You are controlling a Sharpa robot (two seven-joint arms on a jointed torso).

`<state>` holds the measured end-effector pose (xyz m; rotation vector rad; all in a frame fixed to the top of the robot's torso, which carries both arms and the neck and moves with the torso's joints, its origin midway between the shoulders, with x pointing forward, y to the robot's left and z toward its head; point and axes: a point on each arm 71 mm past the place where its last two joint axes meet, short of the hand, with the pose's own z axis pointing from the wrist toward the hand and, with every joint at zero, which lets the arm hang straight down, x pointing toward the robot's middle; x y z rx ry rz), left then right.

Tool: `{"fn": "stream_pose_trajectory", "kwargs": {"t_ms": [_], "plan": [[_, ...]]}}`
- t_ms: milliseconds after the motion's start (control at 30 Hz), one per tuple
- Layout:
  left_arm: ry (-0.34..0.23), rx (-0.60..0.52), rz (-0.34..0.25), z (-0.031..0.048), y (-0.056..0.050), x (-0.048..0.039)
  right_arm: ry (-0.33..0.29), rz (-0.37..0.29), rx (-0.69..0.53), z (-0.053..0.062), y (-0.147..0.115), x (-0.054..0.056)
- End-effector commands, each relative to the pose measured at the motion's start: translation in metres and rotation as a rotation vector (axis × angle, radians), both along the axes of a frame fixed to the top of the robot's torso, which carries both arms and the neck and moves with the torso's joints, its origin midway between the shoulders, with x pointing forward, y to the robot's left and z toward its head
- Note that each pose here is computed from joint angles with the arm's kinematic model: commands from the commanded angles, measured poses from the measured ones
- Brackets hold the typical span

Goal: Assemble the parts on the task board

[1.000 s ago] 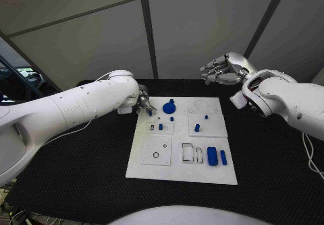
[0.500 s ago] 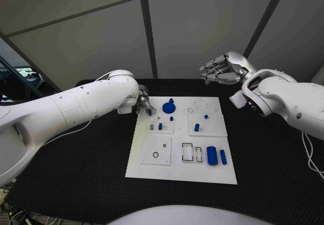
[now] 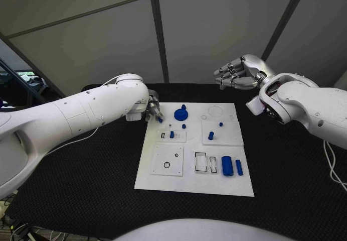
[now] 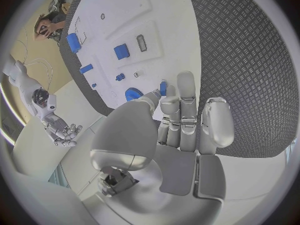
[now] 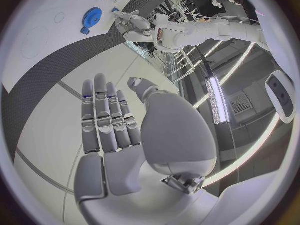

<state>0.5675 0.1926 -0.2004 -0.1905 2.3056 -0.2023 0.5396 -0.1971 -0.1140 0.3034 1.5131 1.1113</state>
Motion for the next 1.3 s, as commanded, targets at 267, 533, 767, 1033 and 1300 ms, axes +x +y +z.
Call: {"fn": "stream_pose_trajectory", "kwargs": {"t_ms": [267,533,767,1033,1300], "plan": [[0.007,-0.088,0.017,0.0003,0.002,-0.0038,-0.003,0.005,0.004,0.001,0.0,0.001],[-0.018,-0.16,0.044,0.0068,0.009,-0.0144,-0.003,0.002,0.003,0.001,-0.002,0.001],[-0.066,-0.185,0.021,0.0126,0.012,-0.033,-0.004,-0.001,0.002,0.001,-0.003,0.001],[-0.106,-0.175,-0.008,0.0109,0.013,-0.0518,-0.004,-0.003,0.002,0.001,-0.004,0.001],[-0.121,-0.165,-0.021,0.0038,0.008,-0.0659,-0.003,-0.004,0.001,0.001,-0.005,0.001]]}}
